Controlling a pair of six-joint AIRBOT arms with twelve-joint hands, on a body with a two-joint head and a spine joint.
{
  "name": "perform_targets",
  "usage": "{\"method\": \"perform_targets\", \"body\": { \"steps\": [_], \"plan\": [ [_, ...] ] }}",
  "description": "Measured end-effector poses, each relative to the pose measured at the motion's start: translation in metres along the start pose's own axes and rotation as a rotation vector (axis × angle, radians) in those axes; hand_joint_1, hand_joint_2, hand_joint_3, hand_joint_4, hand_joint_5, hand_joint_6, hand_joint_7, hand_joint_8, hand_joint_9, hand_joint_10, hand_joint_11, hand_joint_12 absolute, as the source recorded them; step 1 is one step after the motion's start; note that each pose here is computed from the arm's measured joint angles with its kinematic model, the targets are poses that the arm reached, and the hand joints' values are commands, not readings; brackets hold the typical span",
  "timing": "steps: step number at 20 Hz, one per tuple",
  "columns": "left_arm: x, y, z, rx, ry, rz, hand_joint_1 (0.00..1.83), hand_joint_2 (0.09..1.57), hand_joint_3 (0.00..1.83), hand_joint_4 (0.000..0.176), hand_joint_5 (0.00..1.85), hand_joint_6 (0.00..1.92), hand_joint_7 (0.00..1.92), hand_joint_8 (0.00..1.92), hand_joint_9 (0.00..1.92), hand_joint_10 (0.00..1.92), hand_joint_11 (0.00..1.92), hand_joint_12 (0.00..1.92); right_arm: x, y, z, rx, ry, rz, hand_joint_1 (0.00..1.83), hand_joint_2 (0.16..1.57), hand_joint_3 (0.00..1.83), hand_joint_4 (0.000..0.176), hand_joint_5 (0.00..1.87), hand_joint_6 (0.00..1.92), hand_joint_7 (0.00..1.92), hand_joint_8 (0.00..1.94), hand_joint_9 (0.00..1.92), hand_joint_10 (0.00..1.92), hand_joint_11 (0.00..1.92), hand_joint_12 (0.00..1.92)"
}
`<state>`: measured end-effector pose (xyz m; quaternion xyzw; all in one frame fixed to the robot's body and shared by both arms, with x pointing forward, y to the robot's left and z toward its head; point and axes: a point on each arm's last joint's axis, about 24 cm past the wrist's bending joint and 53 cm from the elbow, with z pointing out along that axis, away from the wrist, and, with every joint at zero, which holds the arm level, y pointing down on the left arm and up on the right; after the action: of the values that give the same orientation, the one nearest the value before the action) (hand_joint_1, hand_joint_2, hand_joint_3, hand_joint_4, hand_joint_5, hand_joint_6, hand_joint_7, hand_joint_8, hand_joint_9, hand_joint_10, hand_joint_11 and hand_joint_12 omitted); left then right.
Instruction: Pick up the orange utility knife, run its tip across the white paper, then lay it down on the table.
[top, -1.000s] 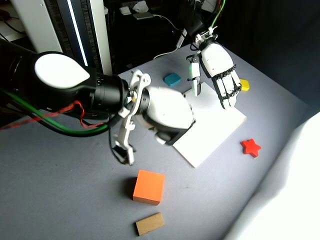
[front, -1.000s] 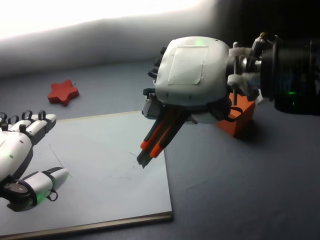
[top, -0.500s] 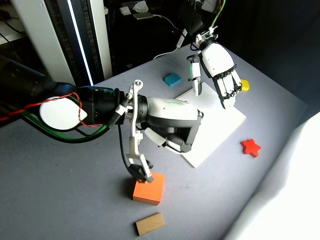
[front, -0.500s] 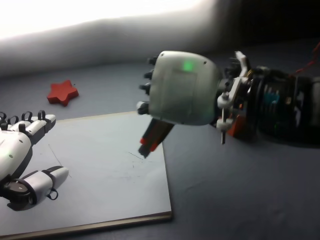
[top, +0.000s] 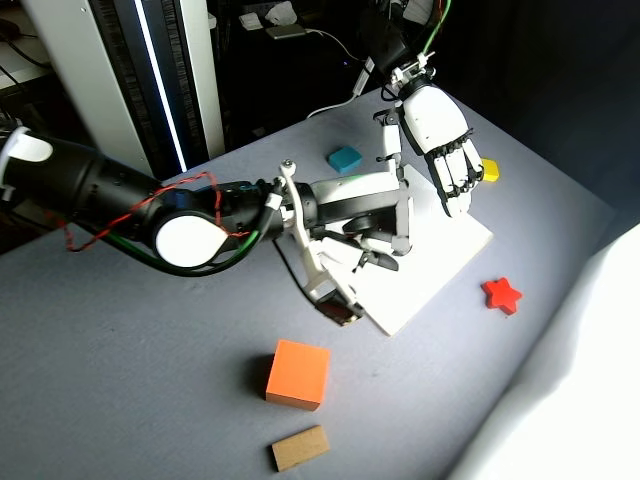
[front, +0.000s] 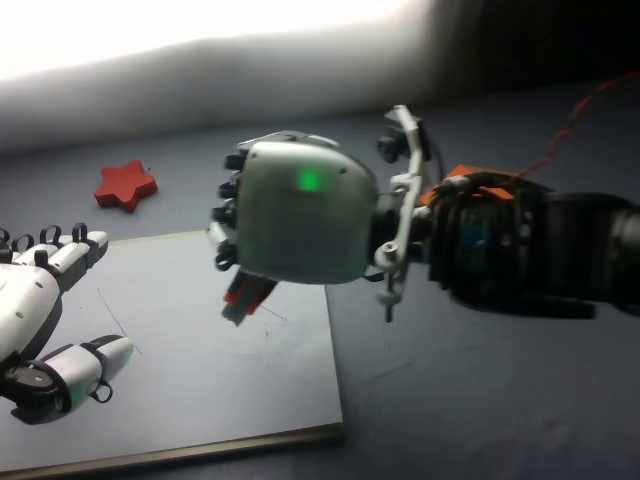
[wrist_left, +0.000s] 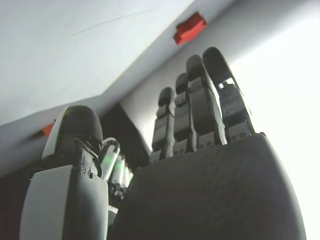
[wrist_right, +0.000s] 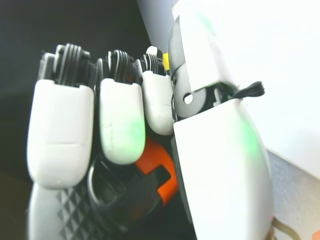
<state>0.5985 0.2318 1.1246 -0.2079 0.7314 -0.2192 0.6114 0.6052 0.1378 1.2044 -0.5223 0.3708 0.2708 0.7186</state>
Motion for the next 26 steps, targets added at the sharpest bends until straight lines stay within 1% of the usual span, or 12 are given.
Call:
{"method": "perform_targets", "body": {
  "steps": [2,5,9,10,11,13,15,18,19,23,24,26],
  "plan": [
    [0.000,0.000,0.000,0.001,0.000,0.000,0.39,1.30,0.00,0.022,0.14,0.00,0.21,0.01,0.32,0.01,0.00,1.15,0.003,0.004,0.007,-0.016,-0.012,-0.031,1.57,1.37,0.00,0.176,1.38,1.92,1.65,1.94,1.75,1.92,1.79,1.92],
    [0.000,0.000,0.000,0.000,0.000,0.000,0.38,1.31,0.00,0.023,0.14,0.00,0.19,0.00,0.31,0.00,0.00,1.13,0.007,0.008,0.011,-0.019,-0.022,-0.037,1.55,1.37,0.00,0.176,1.32,1.92,1.64,1.94,1.75,1.92,1.80,1.92],
    [0.001,0.001,0.000,-0.002,0.002,0.001,0.39,1.30,0.00,0.026,0.15,0.00,0.21,0.01,0.33,0.01,0.00,1.16,0.019,0.018,0.012,-0.031,-0.010,-0.025,1.53,1.38,0.00,0.176,1.35,1.92,1.64,1.94,1.74,1.92,1.79,1.92],
    [0.000,0.000,0.000,-0.001,0.001,0.001,0.38,1.31,0.00,0.024,0.14,0.00,0.20,0.00,0.32,0.00,0.00,1.15,0.022,0.022,0.012,-0.041,-0.006,-0.034,1.53,1.38,0.00,0.176,1.32,1.92,1.64,1.94,1.74,1.92,1.79,1.92],
    [0.000,0.000,0.000,0.001,0.001,0.002,0.38,1.31,0.00,0.024,0.13,0.00,0.19,0.00,0.31,0.00,0.00,1.13,0.023,0.025,0.011,-0.052,-0.006,-0.042,1.52,1.39,0.00,0.176,1.29,1.92,1.63,1.94,1.74,1.92,1.79,1.92],
    [0.002,0.000,0.000,-0.002,0.004,-0.002,0.38,1.31,0.00,0.025,0.13,0.00,0.20,0.00,0.32,0.00,0.00,1.13,0.022,0.032,0.008,-0.073,-0.023,-0.055,1.53,1.38,0.00,0.176,1.30,1.92,1.63,1.94,1.74,1.92,1.79,1.92],
    [0.002,-0.001,0.000,0.003,0.004,0.000,0.41,1.30,0.00,0.023,0.15,0.01,0.20,0.00,0.33,0.00,0.00,1.15,0.020,0.034,0.000,-0.095,-0.035,-0.064,1.53,1.39,0.00,0.176,1.32,1.92,1.63,1.94,1.75,1.92,1.79,1.92],
    [0.002,0.001,0.000,-0.002,0.001,-0.001,0.40,1.30,0.00,0.025,0.15,0.01,0.21,0.00,0.33,0.01,0.00,1.15,0.020,0.036,-0.012,-0.125,-0.049,-0.081,1.54,1.38,0.00,0.176,1.28,1.92,1.62,1.94,1.74,1.92,1.79,1.92],
    [0.002,0.000,0.000,-0.001,0.002,0.000,0.41,1.30,0.00,0.025,0.16,0.01,0.22,0.01,0.33,0.01,0.00,1.15,0.020,0.035,-0.018,-0.130,-0.052,-0.085,1.53,1.39,0.00,0.176,1.30,1.92,1.63,1.94,1.74,1.92,1.79,1.92],
    [0.002,0.000,0.000,0.001,0.002,0.000,0.41,1.30,0.00,0.023,0.15,0.00,0.21,0.00,0.32,0.00,0.00,1.13,0.020,0.031,-0.039,-0.153,-0.045,-0.098,1.53,1.39,0.00,0.176,1.28,1.92,1.63,1.94,1.75,1.92,1.80,1.92],
    [0.002,0.000,0.000,-0.001,0.001,0.000,0.40,1.31,0.00,0.021,0.15,0.00,0.20,0.00,0.31,0.00,0.00,1.14,0.019,0.029,-0.045,-0.155,-0.041,-0.099,1.53,1.38,0.00,0.176,1.31,1.92,1.63,1.94,1.75,1.92,1.79,1.92],
    [0.002,0.000,0.000,-0.001,0.001,-0.001,0.41,1.30,0.00,0.026,0.15,0.00,0.20,0.00,0.32,0.00,0.00,1.14,0.018,0.029,-0.053,-0.163,-0.038,-0.098,1.53,1.39,0.00,0.176,1.32,1.92,1.63,1.94,1.75,1.92,1.80,1.92]
  ]
}}
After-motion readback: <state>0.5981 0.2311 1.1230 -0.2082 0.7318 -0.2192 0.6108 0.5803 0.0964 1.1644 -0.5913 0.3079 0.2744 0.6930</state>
